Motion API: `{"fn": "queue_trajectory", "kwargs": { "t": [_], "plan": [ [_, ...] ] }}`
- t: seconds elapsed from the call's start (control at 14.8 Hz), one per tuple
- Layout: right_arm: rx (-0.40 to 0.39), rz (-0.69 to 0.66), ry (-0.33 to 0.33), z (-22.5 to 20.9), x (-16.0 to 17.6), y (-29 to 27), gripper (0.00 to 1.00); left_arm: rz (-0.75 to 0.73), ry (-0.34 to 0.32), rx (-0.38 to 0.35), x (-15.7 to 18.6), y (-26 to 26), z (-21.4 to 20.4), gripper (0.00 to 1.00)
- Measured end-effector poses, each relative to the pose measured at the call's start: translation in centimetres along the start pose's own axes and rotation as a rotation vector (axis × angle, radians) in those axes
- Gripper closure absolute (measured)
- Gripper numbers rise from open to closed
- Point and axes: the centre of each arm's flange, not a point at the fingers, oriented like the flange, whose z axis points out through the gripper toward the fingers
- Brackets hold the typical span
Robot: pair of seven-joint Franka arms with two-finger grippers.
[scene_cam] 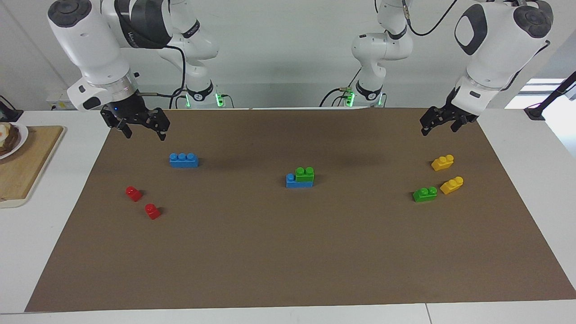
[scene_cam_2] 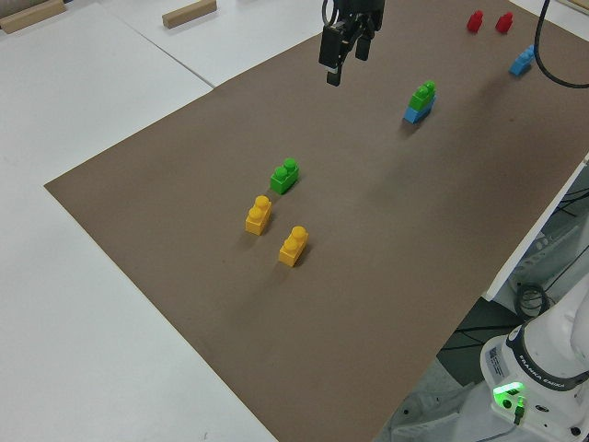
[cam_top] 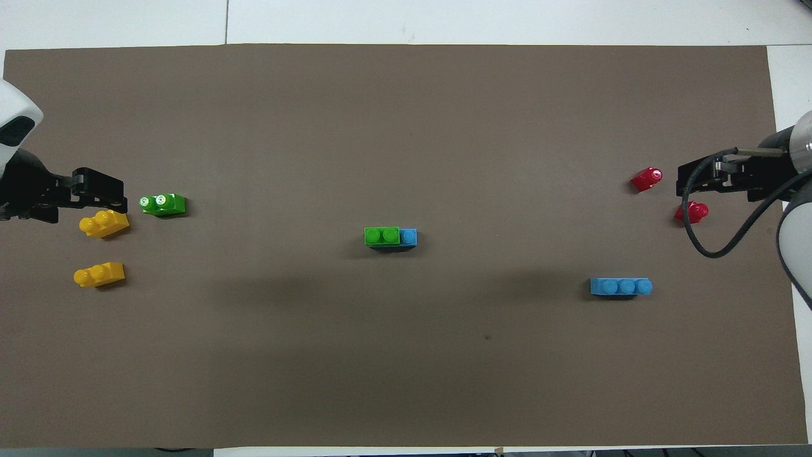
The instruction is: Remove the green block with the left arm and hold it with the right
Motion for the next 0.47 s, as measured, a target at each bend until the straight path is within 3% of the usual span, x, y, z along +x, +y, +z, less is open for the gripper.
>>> {"fn": "queue_trajectory", "kwargs": {
  "t": [0.47],
  "plan": [
    [0.000,0.000,0.000,0.01,0.00,0.00,0.00,0.001,0.003,-0.012,0.01,0.15,-0.15,0.00]
  ]
}}
